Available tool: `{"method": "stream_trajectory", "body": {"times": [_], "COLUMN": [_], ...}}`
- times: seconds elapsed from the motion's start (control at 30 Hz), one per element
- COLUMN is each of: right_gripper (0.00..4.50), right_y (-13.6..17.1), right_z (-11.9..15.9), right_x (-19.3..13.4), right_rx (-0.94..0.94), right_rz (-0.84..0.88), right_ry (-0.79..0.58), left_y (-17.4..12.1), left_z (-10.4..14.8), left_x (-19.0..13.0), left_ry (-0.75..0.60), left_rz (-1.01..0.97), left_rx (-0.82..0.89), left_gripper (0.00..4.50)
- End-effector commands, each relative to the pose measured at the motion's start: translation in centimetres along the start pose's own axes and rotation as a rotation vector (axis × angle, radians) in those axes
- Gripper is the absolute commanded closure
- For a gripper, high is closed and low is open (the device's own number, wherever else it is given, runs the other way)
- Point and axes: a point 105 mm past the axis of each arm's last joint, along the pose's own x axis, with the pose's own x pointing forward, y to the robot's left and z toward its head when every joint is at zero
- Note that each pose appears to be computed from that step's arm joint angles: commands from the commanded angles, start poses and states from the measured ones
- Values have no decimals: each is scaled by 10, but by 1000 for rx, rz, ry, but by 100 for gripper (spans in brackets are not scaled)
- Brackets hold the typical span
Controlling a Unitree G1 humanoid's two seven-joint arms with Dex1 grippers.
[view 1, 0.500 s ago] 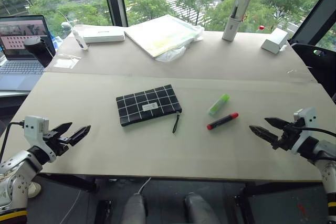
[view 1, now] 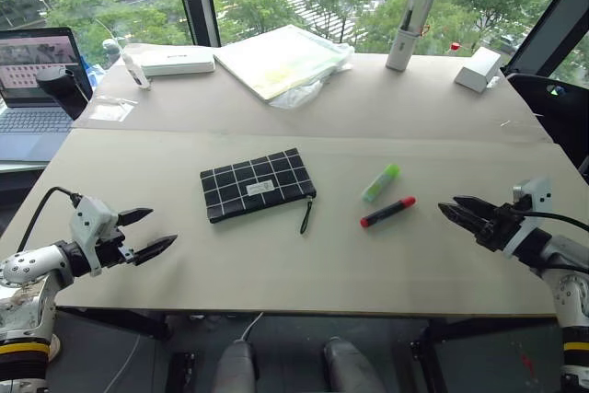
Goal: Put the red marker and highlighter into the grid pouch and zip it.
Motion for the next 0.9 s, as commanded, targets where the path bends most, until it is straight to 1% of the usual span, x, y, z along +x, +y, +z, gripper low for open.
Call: {"method": "stream_trajectory", "body": {"times": [0.03, 0.07, 0.1, 0.13, 0.23, 0.27, 0.3, 0.37, 0.47, 0.57, 0.67, 0.77, 0.9], "right_gripper": [335, 368, 413, 445, 445, 445, 445, 445, 445, 445, 445, 445, 445], "right_y": [29, 37, 45, 55, 77, 83, 88, 93, 106, 119, 124, 131, 144], "right_z": [49, 57, 62, 67, 75, 74, 72, 68, 58, 54, 51, 46, 20], "right_x": [12, 17, 23, 32, 64, 79, 93, 111, 145, 176, 189, 199, 205], "right_rx": [-41, -43, -43, -44, -71, -95, -133, -197, -241, -274, -293, -296, -382], "right_rz": [150, 186, 219, 263, 311, 310, 304, 295, 286, 257, 248, 254, 314], "right_ry": [-131, -150, -163, -175, -178, -167, -147, -119, -75, -44, -30, -12, 86], "left_y": [7, 8, 9, 8, 6, 5, 5, 5, 6, 10, 12, 10, 7], "left_z": [16, 20, 24, 29, 38, 39, 39, 38, 34, 37, 40, 37, 31], "left_x": [1, 4, 7, 11, 22, 26, 30, 34, 41, 48, 52, 54, 54], "left_ry": [-16, -27, -41, -58, -93, -92, -87, -75, -46, -55, -82, -78, -68], "left_rz": [-24, -29, -36, -47, -87, -103, -120, -142, -170, -166, -158, -167, -174], "left_rx": [195, 221, 245, 272, 330, 348, 363, 384, 423, 434, 429, 431, 429], "left_gripper": [0, 0, 0, 0, 0, 0, 0, 0, 0, 0, 0, 0, 0]}}
